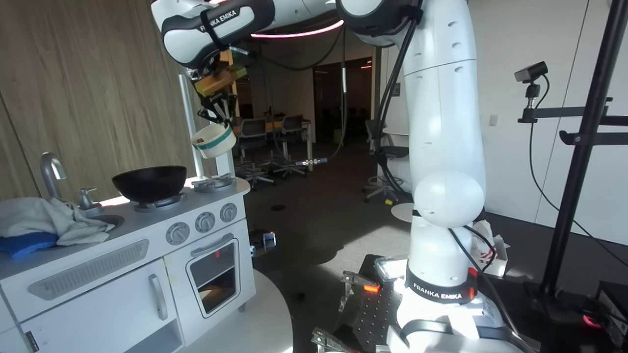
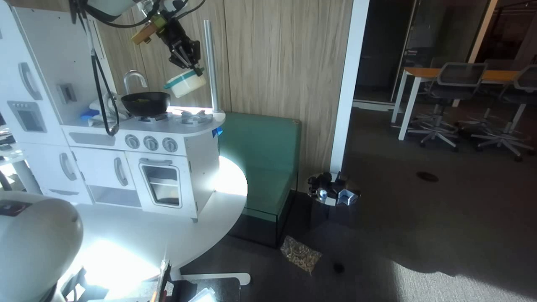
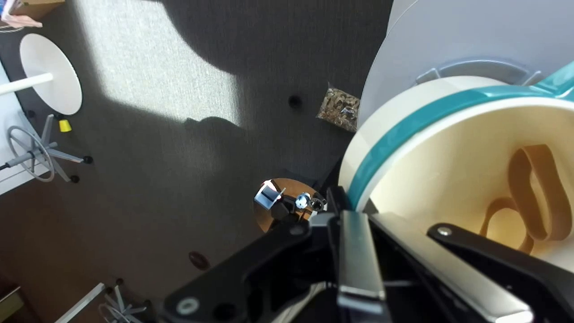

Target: Pour the contents in the pot into the bowl

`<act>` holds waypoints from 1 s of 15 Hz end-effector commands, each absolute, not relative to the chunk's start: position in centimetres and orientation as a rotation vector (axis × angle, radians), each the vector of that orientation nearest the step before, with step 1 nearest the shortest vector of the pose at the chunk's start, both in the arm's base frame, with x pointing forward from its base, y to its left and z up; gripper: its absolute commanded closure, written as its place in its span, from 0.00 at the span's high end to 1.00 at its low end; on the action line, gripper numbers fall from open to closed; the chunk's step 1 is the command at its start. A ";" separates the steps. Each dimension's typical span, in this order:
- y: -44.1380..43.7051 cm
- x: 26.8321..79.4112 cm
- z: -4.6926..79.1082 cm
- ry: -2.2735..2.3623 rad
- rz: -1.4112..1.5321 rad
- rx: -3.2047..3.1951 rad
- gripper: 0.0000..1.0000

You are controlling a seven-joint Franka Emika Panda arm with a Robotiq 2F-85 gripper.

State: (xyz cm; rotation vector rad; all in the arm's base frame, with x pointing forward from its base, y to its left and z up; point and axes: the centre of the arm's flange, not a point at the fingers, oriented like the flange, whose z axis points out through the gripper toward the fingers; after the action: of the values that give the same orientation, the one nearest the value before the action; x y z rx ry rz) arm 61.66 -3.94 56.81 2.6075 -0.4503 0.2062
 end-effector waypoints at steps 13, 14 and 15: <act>-5.4 64.5 52.7 -0.426 0.176 2.711 0.01; -5.5 64.7 52.4 -0.429 0.171 2.715 0.01; -5.6 64.8 52.1 -0.429 0.167 2.718 0.01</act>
State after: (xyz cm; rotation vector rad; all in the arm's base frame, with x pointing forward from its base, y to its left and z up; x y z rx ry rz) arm 63.82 -4.97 51.95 2.6839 -0.4391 0.1463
